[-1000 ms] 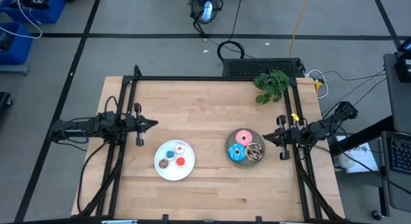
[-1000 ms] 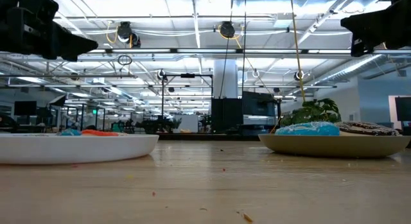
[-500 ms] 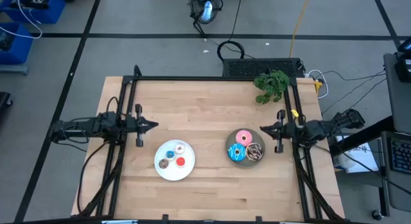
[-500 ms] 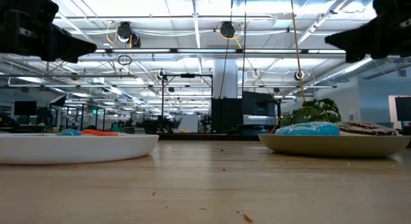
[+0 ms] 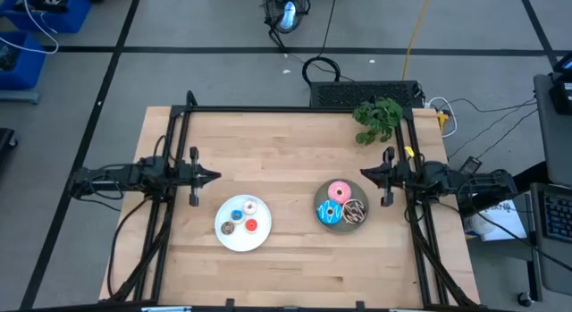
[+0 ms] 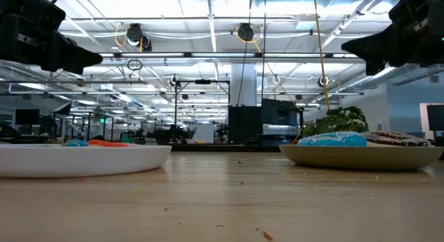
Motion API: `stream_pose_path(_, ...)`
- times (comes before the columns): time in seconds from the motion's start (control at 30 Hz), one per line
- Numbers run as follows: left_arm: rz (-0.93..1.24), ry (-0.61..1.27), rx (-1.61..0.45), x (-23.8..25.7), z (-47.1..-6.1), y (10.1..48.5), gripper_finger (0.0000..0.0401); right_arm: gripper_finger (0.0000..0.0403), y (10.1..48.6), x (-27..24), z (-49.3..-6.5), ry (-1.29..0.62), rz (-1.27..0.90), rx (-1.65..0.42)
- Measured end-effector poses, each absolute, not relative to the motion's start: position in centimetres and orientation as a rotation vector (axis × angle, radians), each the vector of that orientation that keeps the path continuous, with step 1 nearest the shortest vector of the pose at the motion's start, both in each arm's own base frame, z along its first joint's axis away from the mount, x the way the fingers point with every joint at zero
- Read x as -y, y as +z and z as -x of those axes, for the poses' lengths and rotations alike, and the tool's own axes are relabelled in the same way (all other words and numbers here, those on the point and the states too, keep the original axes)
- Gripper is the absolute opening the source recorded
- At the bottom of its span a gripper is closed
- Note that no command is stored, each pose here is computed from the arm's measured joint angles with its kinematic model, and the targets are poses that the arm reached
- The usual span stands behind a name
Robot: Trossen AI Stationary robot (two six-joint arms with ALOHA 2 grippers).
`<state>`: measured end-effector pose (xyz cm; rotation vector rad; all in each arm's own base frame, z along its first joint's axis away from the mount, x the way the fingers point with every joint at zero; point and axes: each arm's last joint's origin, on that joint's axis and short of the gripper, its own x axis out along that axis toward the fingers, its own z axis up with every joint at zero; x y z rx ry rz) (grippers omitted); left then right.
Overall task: Pick & Place donuts
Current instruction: Return to Home Position
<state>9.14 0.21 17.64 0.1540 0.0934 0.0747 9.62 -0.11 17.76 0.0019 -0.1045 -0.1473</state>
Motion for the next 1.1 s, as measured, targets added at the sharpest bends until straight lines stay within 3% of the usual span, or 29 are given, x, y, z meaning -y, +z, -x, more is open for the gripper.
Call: stream_pose_path(1.1,-0.206,0.073,-0.083,-0.09,-9.41,17.34,0.0035,0.0,17.53,0.08,-9.69,-0.136,0.006,0.08)
